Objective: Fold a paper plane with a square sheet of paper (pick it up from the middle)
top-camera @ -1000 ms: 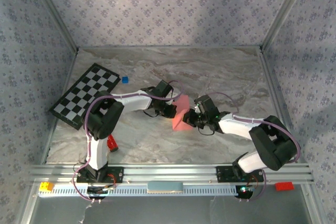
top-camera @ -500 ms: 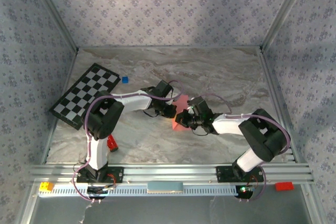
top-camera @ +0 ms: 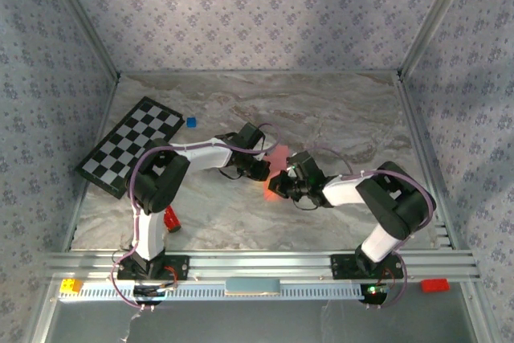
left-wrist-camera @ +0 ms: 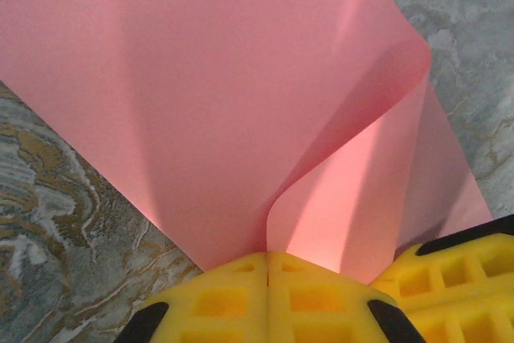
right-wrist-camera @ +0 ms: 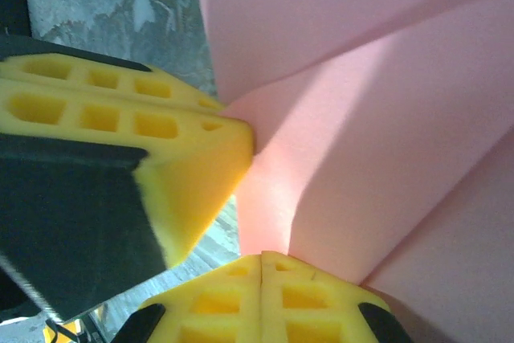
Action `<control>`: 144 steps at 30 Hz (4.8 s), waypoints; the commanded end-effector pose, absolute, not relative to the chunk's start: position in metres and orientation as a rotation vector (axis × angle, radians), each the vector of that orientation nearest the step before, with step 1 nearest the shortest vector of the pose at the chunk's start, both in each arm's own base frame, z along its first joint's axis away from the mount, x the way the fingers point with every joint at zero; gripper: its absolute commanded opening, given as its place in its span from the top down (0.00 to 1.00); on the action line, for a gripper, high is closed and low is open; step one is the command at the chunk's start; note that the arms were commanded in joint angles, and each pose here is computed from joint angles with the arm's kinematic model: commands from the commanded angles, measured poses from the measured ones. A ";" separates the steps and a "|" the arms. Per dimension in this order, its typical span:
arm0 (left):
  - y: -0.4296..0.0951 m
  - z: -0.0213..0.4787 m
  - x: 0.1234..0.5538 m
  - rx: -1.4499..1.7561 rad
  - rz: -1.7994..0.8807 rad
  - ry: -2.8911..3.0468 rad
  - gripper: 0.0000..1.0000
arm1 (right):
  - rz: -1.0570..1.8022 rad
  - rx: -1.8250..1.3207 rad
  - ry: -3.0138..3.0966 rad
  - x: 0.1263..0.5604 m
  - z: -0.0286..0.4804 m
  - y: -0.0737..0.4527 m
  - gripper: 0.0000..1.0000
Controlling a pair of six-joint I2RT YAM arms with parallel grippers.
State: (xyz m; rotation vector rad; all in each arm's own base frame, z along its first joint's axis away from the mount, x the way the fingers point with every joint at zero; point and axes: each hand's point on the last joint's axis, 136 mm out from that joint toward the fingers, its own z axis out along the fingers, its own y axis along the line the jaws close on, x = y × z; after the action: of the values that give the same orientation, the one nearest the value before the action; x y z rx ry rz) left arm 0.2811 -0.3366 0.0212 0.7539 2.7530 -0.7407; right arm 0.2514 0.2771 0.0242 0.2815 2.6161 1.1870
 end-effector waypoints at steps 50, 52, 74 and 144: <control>-0.315 -0.010 0.271 0.786 -0.640 2.857 0.95 | 1.129 0.607 2.599 0.290 0.008 0.221 0.96; -0.314 -0.010 0.271 0.787 -0.637 2.858 0.95 | 1.139 0.561 2.581 0.297 0.026 0.224 0.96; -0.314 -0.011 0.270 0.794 -0.645 2.860 0.95 | 1.009 0.738 2.543 0.307 0.013 0.187 0.96; -0.313 -0.006 0.277 0.751 -0.607 2.852 0.90 | 1.102 0.599 2.644 0.275 -0.008 0.228 0.96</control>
State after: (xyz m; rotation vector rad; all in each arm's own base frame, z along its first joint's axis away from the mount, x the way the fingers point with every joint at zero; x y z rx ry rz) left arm 0.2830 -0.3376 0.0197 0.7892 2.7424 -0.7751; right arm 0.2877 0.2430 0.0211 0.5253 2.5641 1.2159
